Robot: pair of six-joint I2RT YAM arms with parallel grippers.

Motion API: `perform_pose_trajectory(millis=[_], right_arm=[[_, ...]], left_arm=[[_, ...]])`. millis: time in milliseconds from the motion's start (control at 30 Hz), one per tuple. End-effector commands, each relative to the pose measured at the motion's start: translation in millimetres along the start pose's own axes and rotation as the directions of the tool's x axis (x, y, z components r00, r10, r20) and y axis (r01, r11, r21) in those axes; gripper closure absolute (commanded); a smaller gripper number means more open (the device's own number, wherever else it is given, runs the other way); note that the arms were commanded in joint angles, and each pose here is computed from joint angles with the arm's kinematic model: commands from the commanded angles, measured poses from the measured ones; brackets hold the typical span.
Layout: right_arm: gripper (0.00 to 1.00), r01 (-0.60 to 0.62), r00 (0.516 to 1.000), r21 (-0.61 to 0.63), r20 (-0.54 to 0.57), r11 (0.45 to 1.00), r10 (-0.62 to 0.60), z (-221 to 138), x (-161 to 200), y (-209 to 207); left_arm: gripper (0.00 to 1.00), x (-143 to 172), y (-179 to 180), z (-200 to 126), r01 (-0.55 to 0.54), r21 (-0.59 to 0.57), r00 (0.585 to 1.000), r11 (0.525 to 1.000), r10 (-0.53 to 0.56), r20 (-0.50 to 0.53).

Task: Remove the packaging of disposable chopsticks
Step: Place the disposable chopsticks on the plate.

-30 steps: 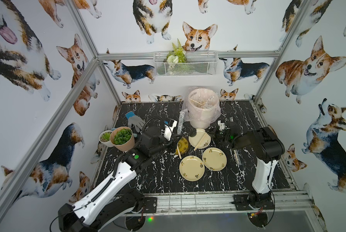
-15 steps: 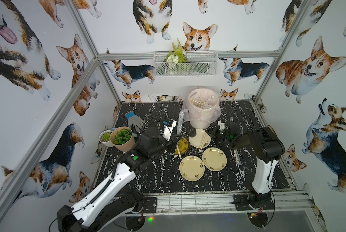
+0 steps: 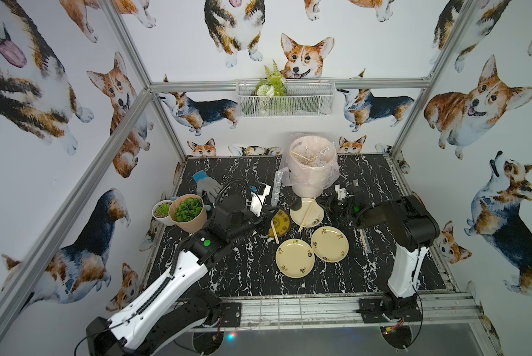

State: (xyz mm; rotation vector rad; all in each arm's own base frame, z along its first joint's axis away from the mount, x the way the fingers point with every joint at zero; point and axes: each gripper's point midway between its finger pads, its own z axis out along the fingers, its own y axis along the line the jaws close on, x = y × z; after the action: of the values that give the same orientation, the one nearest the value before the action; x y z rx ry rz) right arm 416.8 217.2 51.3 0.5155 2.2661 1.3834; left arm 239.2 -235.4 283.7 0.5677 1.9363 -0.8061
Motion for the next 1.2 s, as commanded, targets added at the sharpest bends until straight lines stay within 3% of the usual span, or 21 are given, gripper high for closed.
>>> perform_pose_trajectory(millis=[0,400,667,867,967,1067,1167], right_arm=[[0.82,0.011,1.000,-0.008,0.023,1.000,-0.011,-4.1,-4.8,9.2],[0.79,0.031,0.998,0.024,0.047,0.999,-0.032,-36.9,4.3,20.9],[0.79,0.017,0.998,0.051,0.064,0.999,-0.020,-81.8,18.0,25.2],[0.79,0.200,0.979,0.006,0.028,0.980,-0.200,-141.6,51.7,83.5],[0.70,0.397,0.917,-0.087,0.074,0.914,-0.391,-180.9,68.7,143.3],[0.52,0.543,0.839,-0.208,0.154,0.813,-0.521,-213.2,79.8,203.8],[0.47,0.629,0.773,-0.319,0.168,0.709,-0.611,-228.1,94.1,253.4]], left_arm=[[1.00,-3.3,0.9,-0.3,-0.013,-0.006,1.000,1.000,0.013,0.009],[1.00,-16.5,-2.7,-1.1,-0.018,0.000,0.999,1.000,0.018,0.038],[1.00,-36.3,-15.2,7.2,-0.037,0.060,0.997,0.998,0.033,0.065],[1.00,-49.2,-29.3,20.0,-0.064,0.142,0.996,0.988,0.053,0.076],[1.00,-52.1,-41.4,29.7,-0.066,0.223,0.996,0.972,0.051,0.072],[1.00,-54.5,-59.1,39.8,-0.057,0.338,0.997,0.940,0.039,0.061],[1.00,-56.9,-77.9,45.2,-0.051,0.443,0.998,0.895,0.033,0.049]])
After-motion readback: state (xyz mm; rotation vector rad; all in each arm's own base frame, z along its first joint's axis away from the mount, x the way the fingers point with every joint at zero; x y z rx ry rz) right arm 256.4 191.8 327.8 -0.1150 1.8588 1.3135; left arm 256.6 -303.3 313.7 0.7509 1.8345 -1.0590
